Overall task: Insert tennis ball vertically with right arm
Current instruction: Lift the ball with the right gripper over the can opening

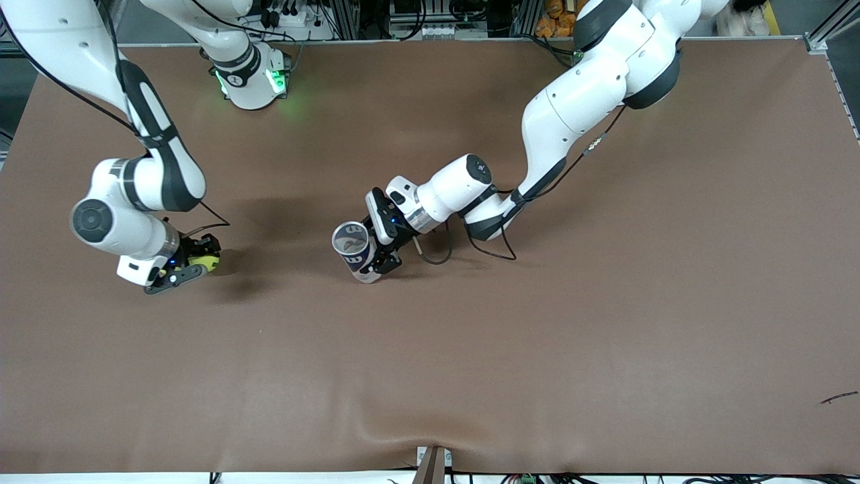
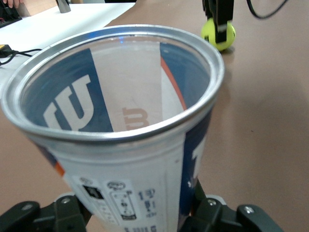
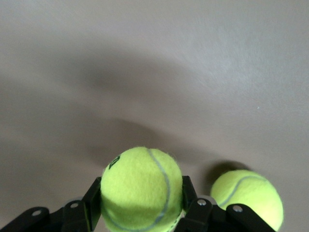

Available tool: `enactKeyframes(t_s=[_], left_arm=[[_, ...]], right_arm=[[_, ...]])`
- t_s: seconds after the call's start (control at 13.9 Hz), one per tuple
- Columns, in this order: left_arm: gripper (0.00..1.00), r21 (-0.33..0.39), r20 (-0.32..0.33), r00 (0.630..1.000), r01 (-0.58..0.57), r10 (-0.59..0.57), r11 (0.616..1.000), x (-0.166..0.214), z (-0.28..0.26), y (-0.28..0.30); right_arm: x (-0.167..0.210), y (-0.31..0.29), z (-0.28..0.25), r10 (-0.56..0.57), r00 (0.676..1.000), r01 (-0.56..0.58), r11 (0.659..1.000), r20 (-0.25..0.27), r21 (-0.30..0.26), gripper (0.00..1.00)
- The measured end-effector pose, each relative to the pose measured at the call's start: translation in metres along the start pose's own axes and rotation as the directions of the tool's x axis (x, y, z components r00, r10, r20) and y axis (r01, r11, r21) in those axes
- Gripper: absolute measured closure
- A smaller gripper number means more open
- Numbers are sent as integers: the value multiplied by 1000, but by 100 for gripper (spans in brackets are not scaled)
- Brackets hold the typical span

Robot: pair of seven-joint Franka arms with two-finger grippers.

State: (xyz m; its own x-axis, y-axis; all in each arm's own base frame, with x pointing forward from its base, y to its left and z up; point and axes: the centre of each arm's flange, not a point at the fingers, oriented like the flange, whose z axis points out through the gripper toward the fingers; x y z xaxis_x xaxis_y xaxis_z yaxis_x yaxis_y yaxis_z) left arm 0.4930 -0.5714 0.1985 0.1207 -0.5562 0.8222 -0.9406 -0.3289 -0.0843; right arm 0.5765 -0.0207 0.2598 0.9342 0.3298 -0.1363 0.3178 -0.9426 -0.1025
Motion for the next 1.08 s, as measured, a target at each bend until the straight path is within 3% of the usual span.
enactKeyframes(t_s=[0.14, 0.22, 0.57, 0.86, 1.08], left_arm=[[23, 3, -5, 1000, 0, 0, 1000, 0, -1, -1], [23, 3, -5, 1000, 0, 0, 1000, 0, -1, -1], [23, 5, -9, 1000, 0, 0, 1000, 1, -1, -1], [23, 6, -10, 1000, 0, 0, 1000, 1, -1, -1], [23, 6, -11, 1000, 0, 0, 1000, 1, -1, -1]], right_arm=[[19, -19, -66, 93, 996, -94, 987, 12, 127, 33], [28, -34, -96, 143, 990, -144, 978, 20, 149, 33], [73, -194, -177, 412, 911, -412, 901, 26, 137, 33], [79, -282, -189, 567, 822, -568, 807, 57, 163, 33], [82, -318, -179, 607, 793, -608, 778, 63, 158, 33]])
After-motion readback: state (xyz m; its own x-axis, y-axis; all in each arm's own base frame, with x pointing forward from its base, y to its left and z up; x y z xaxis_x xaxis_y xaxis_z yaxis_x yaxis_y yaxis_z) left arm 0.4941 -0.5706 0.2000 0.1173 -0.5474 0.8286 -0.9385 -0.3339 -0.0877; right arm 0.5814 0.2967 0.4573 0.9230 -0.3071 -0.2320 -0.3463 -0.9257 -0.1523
